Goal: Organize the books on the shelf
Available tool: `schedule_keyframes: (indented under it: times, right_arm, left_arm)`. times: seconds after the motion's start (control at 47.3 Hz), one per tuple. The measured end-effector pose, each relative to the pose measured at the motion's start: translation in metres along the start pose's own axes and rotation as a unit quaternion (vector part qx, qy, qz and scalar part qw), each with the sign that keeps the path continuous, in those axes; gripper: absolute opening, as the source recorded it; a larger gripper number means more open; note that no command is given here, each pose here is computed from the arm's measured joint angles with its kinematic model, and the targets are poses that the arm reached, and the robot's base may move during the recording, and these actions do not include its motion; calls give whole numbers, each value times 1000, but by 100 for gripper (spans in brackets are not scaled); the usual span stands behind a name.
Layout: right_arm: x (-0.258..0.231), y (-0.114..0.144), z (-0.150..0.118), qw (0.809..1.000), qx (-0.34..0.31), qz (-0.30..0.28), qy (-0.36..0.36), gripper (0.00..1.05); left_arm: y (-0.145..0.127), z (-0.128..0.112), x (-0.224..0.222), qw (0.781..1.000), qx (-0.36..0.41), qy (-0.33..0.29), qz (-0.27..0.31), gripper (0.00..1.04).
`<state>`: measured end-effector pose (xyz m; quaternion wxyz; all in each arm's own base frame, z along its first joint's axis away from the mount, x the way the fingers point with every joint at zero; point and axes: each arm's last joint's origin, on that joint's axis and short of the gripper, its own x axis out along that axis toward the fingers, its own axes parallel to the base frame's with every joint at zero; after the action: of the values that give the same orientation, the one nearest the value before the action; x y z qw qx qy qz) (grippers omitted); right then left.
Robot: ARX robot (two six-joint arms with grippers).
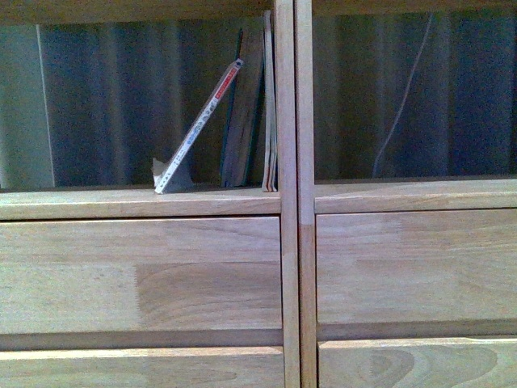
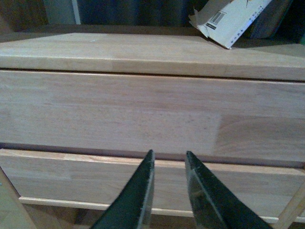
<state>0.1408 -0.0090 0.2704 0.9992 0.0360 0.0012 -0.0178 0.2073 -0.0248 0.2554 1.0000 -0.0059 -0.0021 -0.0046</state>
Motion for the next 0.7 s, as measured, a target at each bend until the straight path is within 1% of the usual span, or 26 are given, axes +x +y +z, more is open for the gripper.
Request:
schedule_keyframes:
  times: [0.021, 0.085, 0.106, 0.169, 0.254, 0.38, 0.444, 0.697]
  right_arm:
    - [-2, 3, -6, 1000, -8, 5, -1, 40]
    - [-5, 6, -16, 1000, -19, 19, 0, 30]
    - [-6, 7, -22, 1000, -22, 21, 1, 24]
    - [-9, 6, -30, 999, -25, 20, 0, 14]
    - [-11, 5, -39, 999, -27, 18, 1, 4]
    - [-15, 4, -54, 999, -32, 17, 5, 3]
    - [-18, 4, -60, 999, -32, 17, 3, 3]
    - [-24, 2, -76, 999, -33, 17, 1, 3]
  left_arm:
    - [1, -5, -4, 1000, 0, 0, -1, 17]
    - [5, -14, -11, 1000, 1, 3, 0, 6]
    - [6, -19, -15, 1000, 0, 4, 0, 3]
    - [9, -27, -22, 1000, 2, 5, 3, 3]
    - [11, -33, -28, 1000, 2, 5, 4, 3]
    - [18, -45, -39, 1000, 3, 5, -11, 3]
    - [24, -50, -45, 1000, 2, 3, 5, 3]
    - [24, -64, -61, 1000, 3, 3, 2, 3]
